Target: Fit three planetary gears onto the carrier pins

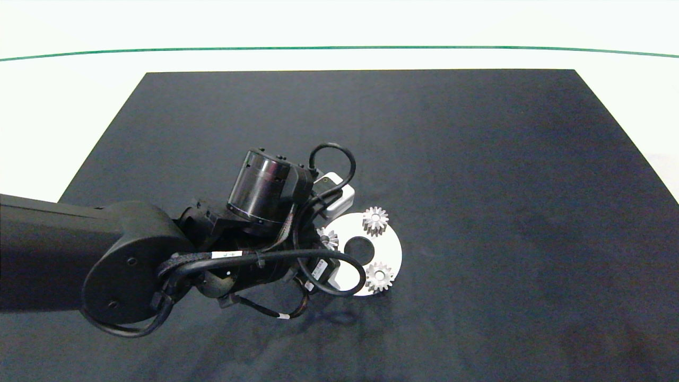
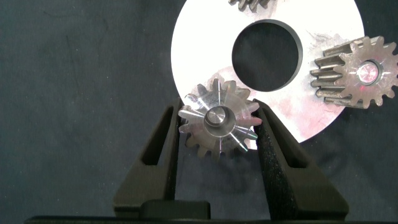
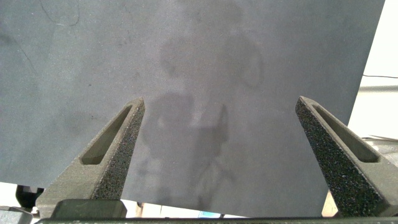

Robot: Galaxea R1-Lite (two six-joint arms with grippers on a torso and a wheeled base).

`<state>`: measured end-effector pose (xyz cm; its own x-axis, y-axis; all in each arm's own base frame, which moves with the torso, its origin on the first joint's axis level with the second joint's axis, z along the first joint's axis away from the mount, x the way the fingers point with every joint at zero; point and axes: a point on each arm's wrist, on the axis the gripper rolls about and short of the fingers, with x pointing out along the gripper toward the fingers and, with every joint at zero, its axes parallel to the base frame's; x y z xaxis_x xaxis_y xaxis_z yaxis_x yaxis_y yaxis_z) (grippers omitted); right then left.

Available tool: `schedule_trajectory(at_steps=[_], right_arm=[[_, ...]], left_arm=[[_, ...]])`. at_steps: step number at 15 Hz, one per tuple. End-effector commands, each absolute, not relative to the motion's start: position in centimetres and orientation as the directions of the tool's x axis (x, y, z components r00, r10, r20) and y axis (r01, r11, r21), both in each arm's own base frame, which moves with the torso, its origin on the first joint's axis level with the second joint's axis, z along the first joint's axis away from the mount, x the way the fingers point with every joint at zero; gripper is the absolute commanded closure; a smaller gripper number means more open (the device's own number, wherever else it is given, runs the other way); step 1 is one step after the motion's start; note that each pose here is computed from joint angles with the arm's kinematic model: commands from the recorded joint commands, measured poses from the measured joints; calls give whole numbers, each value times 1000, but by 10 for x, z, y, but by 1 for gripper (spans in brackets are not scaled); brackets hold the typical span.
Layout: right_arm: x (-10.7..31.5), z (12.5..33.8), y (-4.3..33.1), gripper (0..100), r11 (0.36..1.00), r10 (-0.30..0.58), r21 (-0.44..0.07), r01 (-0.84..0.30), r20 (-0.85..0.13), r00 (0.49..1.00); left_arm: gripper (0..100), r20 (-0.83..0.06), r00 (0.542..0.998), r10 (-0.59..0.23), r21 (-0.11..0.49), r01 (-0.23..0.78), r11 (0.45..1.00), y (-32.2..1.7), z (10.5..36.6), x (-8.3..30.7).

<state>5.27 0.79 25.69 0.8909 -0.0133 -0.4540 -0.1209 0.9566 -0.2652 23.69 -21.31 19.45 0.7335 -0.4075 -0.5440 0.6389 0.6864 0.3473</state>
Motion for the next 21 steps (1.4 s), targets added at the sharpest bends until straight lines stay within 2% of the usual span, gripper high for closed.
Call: schedule_trajectory(at_steps=[1, 10, 11, 21], right_arm=[[52, 257, 8, 0, 956, -14, -267, -122, -456, 890], [51, 257, 7, 0, 956, -14, -267, -119, -449, 893], [51, 257, 7, 0, 956, -14, -267, -119, -449, 893], [51, 257, 7, 0, 957, -15, -266, -119, -451, 893]], left_arm=[[96, -544, 734, -406, 349, 638, 686, -213, 194, 237], [96, -547, 731, -409, 347, 642, 683, -214, 194, 235], [0, -548, 729, -410, 345, 644, 683, -214, 194, 235], [0, -541, 733, -412, 338, 638, 692, -210, 198, 232]])
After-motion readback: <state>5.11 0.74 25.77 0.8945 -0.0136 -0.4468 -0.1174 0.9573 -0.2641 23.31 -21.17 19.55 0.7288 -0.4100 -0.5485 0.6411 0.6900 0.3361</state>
